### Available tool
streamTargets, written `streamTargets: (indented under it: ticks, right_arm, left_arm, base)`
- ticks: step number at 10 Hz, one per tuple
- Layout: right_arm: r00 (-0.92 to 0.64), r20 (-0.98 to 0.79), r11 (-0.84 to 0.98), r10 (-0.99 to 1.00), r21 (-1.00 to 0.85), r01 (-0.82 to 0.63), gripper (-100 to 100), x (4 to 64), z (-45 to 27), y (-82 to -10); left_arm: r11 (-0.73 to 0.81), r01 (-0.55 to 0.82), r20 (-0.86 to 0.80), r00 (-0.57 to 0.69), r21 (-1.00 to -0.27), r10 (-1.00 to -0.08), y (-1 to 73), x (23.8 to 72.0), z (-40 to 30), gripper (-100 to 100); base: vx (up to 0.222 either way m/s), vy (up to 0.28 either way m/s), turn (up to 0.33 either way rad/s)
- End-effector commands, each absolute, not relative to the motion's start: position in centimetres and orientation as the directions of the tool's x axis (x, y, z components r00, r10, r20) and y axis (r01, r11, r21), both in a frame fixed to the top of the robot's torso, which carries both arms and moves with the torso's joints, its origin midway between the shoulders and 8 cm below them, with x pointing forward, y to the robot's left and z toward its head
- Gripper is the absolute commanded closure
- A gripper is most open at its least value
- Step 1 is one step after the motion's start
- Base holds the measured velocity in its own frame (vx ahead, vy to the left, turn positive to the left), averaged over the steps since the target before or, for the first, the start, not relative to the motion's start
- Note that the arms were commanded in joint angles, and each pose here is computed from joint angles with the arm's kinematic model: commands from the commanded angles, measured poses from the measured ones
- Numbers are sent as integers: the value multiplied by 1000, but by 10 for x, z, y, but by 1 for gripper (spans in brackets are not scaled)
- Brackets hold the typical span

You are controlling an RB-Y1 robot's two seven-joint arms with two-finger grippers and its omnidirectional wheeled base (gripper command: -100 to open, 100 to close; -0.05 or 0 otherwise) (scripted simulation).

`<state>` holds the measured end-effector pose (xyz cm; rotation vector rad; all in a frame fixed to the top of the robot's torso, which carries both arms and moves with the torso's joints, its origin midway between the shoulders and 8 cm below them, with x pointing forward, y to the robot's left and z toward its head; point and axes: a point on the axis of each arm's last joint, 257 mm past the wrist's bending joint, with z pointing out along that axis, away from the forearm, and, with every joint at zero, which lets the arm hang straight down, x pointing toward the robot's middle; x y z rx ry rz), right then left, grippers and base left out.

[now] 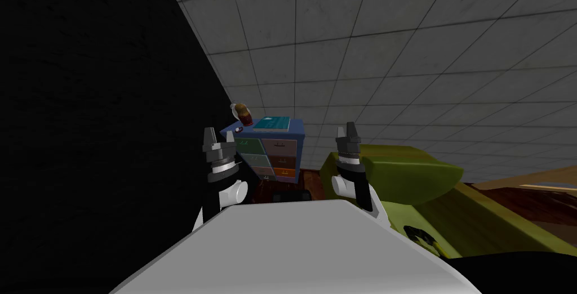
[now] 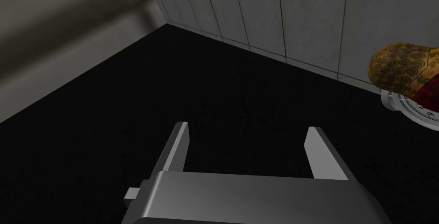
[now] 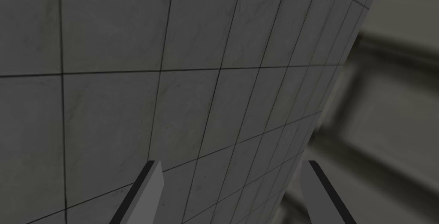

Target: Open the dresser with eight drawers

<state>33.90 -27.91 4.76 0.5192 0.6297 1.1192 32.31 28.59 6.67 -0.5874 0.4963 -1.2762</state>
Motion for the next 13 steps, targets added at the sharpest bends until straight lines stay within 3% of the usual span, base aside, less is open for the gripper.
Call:
streamTargets:
  ticks: [1, 9, 10, 13]
  right_arm:
    - [299, -200, 353, 933, 668, -655, 0, 339, 48, -279]
    - [299, -200, 353, 933, 668, -655, 0, 339, 48, -279]
    - [299, -200, 353, 933, 668, -655, 0, 339, 48, -279]
    - [299, -200, 353, 933, 668, -655, 0, 339, 48, -279]
  left_arm:
    - [183, 733, -22, 224, -655, -974, 286, 323, 67, 0]
    - [183, 733, -22, 224, -655, -974, 286, 323, 67, 0]
    - [195, 724, -64, 205, -662, -977, 280, 329, 61, -100]
    - [220, 693, -134, 177, -687, -975, 273, 344, 39, -100]
  base:
    - [0, 0, 0]
    - [0, 0, 0]
    - [3, -10, -7]
    - [-9, -30, -8]
